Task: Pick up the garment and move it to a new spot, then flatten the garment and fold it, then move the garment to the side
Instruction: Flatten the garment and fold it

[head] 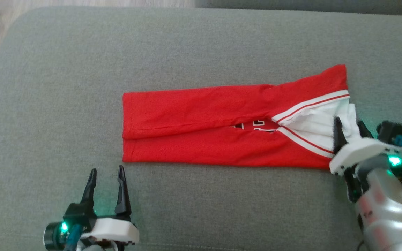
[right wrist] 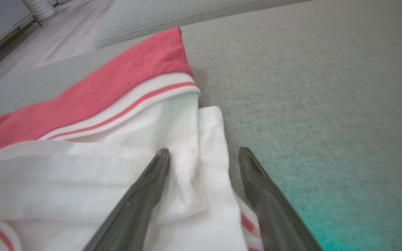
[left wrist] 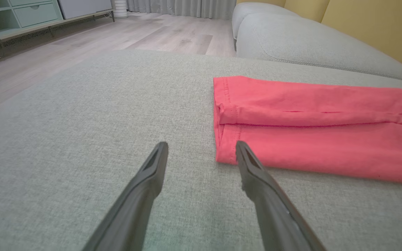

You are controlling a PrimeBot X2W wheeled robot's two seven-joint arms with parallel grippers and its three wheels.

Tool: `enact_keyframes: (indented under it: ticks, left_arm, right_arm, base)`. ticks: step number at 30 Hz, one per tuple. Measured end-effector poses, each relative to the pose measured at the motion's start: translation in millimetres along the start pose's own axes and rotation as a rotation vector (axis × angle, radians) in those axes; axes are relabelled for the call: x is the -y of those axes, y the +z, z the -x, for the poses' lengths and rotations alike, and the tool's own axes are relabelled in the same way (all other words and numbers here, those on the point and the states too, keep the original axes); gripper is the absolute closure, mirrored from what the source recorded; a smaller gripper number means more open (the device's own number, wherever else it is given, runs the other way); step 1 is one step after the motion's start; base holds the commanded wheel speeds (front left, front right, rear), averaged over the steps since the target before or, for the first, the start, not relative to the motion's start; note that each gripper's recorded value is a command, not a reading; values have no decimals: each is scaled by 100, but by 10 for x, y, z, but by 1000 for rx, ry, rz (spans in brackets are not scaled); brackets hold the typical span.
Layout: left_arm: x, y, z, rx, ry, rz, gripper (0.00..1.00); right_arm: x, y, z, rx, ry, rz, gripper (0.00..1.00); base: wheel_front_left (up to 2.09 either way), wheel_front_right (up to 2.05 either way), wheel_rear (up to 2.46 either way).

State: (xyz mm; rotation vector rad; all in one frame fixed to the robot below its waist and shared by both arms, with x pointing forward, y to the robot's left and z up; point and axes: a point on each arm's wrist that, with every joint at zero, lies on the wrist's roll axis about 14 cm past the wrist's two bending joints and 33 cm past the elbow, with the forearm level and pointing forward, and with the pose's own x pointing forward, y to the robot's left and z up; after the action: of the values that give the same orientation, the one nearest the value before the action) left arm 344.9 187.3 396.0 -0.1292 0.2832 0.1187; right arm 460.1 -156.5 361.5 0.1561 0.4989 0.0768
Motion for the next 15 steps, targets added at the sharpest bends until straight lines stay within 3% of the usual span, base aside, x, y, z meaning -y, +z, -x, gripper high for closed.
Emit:
enact_keyframes:
  ticks: [6,7,9,15]
  left_arm:
    - [13,15,-48,2,-4,-2,0]
    - [30,17,-54,2,-9,-3,0]
    - [76,33,-74,7,-23,-4,0]
    - [176,47,-96,10,-52,1,0]
  right_arm:
    - [-162,-22,-72,-18,39,-40,0]
    - [-177,-34,-68,-25,44,-44,9]
    - [-181,-45,-60,-35,46,-59,100]
    - [-104,-23,5,-14,28,-107,100]
  base:
    - [0,0,0]
    - [0,0,0]
    - [0,0,0]
    - [0,0,0]
